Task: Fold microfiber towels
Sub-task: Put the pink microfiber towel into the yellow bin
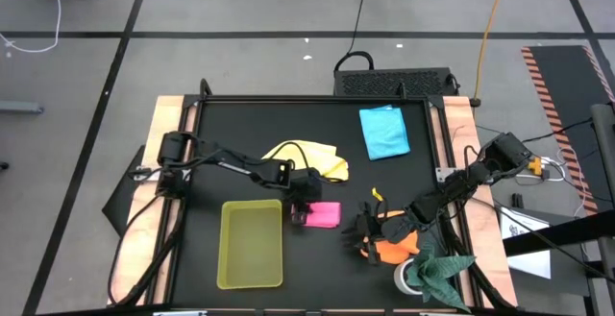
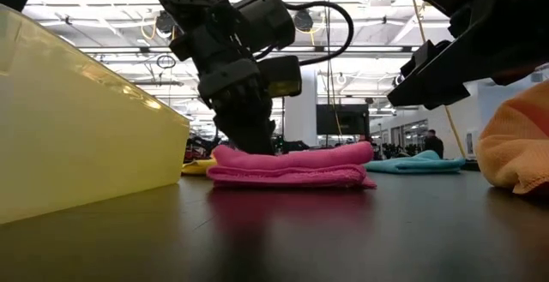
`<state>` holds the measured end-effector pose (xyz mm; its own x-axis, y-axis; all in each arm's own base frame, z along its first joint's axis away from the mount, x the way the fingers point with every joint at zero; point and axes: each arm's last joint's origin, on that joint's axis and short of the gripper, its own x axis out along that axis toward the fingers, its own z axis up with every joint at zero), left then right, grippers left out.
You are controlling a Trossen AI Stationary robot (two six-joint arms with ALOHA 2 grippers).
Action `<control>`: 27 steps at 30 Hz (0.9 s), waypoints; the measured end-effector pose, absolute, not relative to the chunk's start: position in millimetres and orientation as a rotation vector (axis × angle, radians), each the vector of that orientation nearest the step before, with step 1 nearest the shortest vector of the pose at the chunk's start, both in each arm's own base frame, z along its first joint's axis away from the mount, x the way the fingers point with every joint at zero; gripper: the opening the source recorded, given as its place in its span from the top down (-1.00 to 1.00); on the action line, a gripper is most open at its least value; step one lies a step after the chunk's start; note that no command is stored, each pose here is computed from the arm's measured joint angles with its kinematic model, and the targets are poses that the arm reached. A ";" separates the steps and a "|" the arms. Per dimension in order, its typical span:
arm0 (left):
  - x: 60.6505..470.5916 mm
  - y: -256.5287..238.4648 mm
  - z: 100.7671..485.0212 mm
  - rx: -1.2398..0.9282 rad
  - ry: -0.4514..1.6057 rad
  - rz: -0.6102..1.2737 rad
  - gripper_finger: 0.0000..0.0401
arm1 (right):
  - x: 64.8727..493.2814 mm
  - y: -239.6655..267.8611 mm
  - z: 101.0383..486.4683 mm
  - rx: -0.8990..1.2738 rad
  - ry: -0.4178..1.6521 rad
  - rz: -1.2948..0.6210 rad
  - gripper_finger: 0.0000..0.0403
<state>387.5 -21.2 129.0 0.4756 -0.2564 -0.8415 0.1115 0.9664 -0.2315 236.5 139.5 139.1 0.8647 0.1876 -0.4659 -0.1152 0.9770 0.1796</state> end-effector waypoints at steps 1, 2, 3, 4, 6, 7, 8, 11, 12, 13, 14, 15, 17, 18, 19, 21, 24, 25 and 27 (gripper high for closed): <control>387.8 -21.3 128.6 -0.155 1.051 -0.231 0.54 | 236.4 139.5 138.9 0.147 0.504 0.158 0.14; 387.9 -21.5 128.5 -0.161 1.051 -0.241 0.64 | 236.4 139.5 138.8 0.146 0.505 0.159 0.14; 388.0 -21.9 128.4 -0.163 1.050 -0.247 0.74 | 236.3 139.4 138.7 0.146 0.506 0.158 0.14; 388.0 -22.0 128.5 -0.164 1.050 -0.249 0.84 | 236.3 139.4 138.7 0.146 0.506 0.158 0.14; 387.7 -21.9 129.9 -0.165 1.047 -0.249 0.93 | 236.3 139.4 138.7 0.146 0.506 0.159 0.14; 387.4 -22.0 131.1 -0.167 1.046 -0.248 0.93 | 236.3 139.4 138.7 0.148 0.506 0.158 0.14; 387.0 -22.1 132.8 -0.168 1.043 -0.246 0.91 | 236.3 139.4 138.7 0.150 0.507 0.158 0.14; 383.7 -23.4 142.6 -0.165 1.033 -0.251 0.88 | 235.5 141.0 138.6 0.153 0.512 0.177 0.14; 383.1 -23.9 148.0 -0.165 1.018 -0.252 0.89 | 234.9 142.1 138.6 0.152 0.515 0.191 0.14; 381.3 -24.7 154.0 -0.166 1.012 -0.253 0.91 | 233.8 144.1 138.6 0.148 0.517 0.205 0.14; 379.3 -25.7 159.8 -0.167 1.006 -0.255 0.93 | 232.5 146.1 138.5 0.147 0.519 0.217 0.14; 378.1 -26.4 166.6 -0.166 0.989 -0.257 0.95 | 231.5 148.0 138.7 0.146 0.519 0.225 0.14; 373.7 -29.4 179.1 -0.168 0.973 -0.264 0.96 | 229.2 151.9 139.1 0.138 0.516 0.244 0.14; 370.8 -31.2 186.8 -0.173 0.963 -0.266 0.95 | 228.4 153.9 139.8 0.133 0.508 0.254 0.14; 368.0 -33.5 194.7 -0.174 0.947 -0.273 0.93 | 227.6 155.5 140.3 0.127 0.503 0.263 0.14; 361.7 -39.4 212.6 -0.168 0.906 -0.291 0.90 | 226.4 158.1 141.4 0.119 0.488 0.269 0.14; 347.8 -49.8 238.4 -0.186 0.867 -0.313 0.93 | 225.7 161.0 143.5 0.110 0.464 0.286 0.14; 341.8 -54.3 247.1 -0.195 0.859 -0.322 0.95 | 225.6 161.4 143.8 0.108 0.461 0.289 0.14; 330.0 -63.3 263.1 -0.225 0.841 -0.335 0.96 | 225.9 161.6 144.5 0.110 0.453 0.291 0.14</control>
<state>330.0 -63.3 263.1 0.6189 -0.3765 -0.6893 0.2006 0.9243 -0.3248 225.9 161.6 144.5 0.8587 0.3008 -0.4148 -0.2523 0.9528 0.1686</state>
